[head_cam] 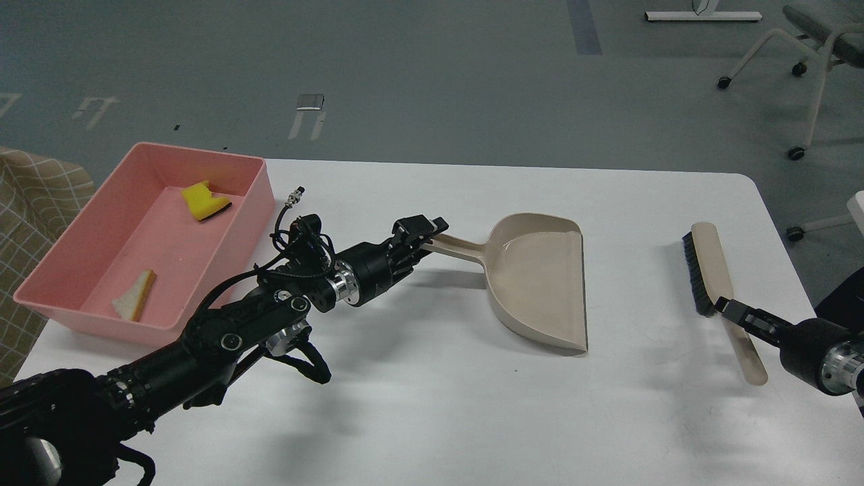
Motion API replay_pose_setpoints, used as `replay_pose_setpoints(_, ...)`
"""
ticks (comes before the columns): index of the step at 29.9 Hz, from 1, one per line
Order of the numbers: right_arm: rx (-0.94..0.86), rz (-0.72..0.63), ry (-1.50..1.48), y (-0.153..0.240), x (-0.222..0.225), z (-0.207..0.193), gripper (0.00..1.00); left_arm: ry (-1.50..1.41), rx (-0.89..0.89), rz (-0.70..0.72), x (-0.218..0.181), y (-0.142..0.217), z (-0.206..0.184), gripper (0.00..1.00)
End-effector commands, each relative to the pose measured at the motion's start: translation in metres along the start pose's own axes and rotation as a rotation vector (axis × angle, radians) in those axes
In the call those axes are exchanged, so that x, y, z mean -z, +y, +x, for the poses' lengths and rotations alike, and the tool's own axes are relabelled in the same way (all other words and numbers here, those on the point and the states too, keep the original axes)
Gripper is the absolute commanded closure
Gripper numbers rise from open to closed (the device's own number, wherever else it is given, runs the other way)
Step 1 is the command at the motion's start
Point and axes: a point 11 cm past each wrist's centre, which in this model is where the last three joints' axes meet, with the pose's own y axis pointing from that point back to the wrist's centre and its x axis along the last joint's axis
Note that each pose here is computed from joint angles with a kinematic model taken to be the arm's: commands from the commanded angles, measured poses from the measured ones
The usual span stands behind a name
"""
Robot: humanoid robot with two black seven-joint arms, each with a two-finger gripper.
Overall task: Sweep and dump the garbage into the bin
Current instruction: 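Open both grippers, releasing the dustpan and the brush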
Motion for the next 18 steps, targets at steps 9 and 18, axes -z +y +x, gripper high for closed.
replay_pose_setpoints(9, -0.058, 0.009, 0.005, 0.007, 0.003, 0.022, 0.05, -0.024, -0.045, 0.033, 0.003, 0.013, 0.026, 0.15)
replay_pose_setpoints(18, -0.156, -0.054, 0.034, 0.033, -0.016, 0.069, 0.04, 0.037, -0.111, 0.013, -0.007, 0.022, 0.055, 0.12)
